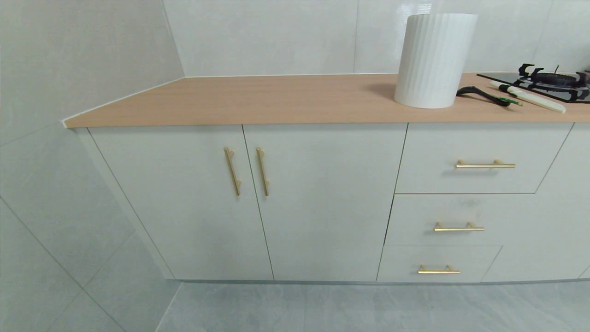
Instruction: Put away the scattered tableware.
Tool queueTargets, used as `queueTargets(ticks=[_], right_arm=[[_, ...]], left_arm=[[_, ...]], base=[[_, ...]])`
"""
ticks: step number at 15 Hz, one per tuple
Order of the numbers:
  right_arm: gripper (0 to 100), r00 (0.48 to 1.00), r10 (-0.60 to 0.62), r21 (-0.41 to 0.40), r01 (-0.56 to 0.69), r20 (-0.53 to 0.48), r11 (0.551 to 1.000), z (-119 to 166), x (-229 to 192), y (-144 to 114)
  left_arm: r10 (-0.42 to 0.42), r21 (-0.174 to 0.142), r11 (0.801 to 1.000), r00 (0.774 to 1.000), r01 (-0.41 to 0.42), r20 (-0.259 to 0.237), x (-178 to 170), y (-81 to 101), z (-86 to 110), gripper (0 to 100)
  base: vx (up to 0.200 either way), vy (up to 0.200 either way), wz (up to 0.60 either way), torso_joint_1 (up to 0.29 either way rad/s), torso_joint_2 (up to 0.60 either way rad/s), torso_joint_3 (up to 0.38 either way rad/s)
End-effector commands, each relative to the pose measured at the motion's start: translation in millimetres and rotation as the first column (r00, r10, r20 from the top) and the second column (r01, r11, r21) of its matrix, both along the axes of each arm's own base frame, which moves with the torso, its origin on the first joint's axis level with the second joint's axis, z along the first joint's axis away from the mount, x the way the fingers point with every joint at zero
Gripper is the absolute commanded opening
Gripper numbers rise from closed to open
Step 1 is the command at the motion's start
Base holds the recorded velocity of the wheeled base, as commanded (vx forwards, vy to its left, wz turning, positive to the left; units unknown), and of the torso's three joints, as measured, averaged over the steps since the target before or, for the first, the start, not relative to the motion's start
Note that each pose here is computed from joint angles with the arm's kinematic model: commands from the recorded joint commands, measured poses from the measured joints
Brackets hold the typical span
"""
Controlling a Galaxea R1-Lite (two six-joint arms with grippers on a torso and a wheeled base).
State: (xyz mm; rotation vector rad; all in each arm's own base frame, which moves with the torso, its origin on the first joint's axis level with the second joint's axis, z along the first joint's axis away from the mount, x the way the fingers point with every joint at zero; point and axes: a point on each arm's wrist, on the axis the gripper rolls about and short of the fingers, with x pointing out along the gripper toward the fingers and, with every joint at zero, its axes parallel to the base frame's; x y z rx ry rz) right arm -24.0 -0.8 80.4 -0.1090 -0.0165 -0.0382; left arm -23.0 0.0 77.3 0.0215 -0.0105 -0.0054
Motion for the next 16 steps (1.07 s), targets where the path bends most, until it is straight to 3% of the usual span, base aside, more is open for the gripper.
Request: queueTargets(ticks=[1,5,11,13,16], right_arm=[[100,0.998,0.004,0.017,-0.003,-0.059,1.0,1.4,4.2,-0.3],[100,0.996,-0.09,0.081,0.089,0.007,0.993,0.3,-0.1,-1.8],[100,0.999,-0.032,0.052,0.032,0.006,0.998,0.6,-0.1,-0.5],[100,0.999,-0.031,0.127,0.033,-0.012,0.991,-4.5,1.2,-0.5],[100,0.999,-0.031,0.138,0.032,-0.012,0.99,-4.5,1.2,-0.5]], left_arm=[[0.009,0.0,1.0,1.0,-0.009,0.0,0.0,0.2,0.0,100],[0.019,-0.002,1.0,1.0,-0.019,0.0,0.0,0.4,0.0,100],[0.016,-0.017,1.0,1.0,-0.016,0.002,0.0,0.4,0.2,100],[0.015,-0.014,1.0,1.0,-0.015,0.0,0.0,0.3,0.0,100],[0.009,-0.009,1.0,1.0,-0.009,0.0,0.0,0.2,0.0,100]], base=[[0.0,0.0,0.0,0.0,0.0,0.0],[0.0,0.0,0.0,0.0,0.0,0.0],[0.0,0.0,0.0,0.0,0.0,0.0],[0.0,0.0,0.0,0.0,0.0,0.0],[0.0,-0.133,0.0,-0.002,0.0,0.002]])
